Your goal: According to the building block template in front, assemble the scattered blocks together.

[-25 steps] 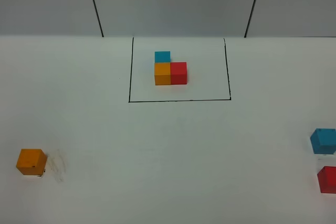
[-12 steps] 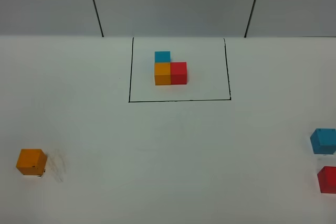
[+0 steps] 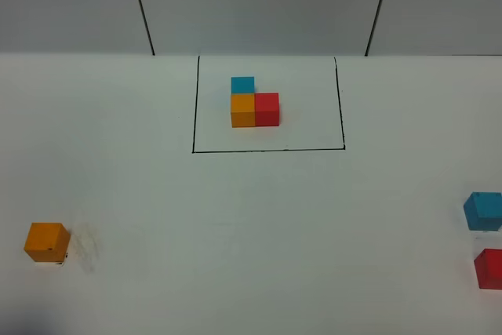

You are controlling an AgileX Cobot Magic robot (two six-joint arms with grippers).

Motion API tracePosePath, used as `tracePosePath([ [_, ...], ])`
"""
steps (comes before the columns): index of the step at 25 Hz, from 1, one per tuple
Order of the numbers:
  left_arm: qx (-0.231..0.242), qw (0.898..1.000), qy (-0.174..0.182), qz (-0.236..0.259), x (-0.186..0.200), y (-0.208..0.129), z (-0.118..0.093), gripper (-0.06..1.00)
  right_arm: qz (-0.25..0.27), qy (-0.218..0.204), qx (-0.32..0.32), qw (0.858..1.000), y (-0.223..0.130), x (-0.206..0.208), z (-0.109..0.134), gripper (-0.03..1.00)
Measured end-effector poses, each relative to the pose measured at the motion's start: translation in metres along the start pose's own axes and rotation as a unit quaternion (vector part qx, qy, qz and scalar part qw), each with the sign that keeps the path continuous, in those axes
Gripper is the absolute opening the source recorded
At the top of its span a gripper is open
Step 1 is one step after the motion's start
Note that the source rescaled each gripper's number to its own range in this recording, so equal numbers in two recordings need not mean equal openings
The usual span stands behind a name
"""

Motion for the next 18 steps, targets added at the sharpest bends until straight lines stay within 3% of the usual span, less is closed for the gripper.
tracePosePath([
  [10,-0.004,0.999,-0.007,0.048,-0.007,0.073,0.015,0.64,0.0,0.0,0.0,1.0,0.0,0.0,0.0,0.67],
  [18,-0.011,0.993,-0.019,0.114,-0.059,0.092,0.016,0.64,0.0,0.0,0.0,1.0,0.0,0.0,0.0,0.67],
])
Point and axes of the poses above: a point on each arm's last joint axis where the gripper is mounted, x pointing back along that axis away from the gripper, z along the wrist's bending axis when the last joint is at zero, y = z × x, the point moved 7 cm from there along -x, pointing out along that axis toward the gripper, and after that the axes turned 13 degrees about -x, right-handed, at the moved point
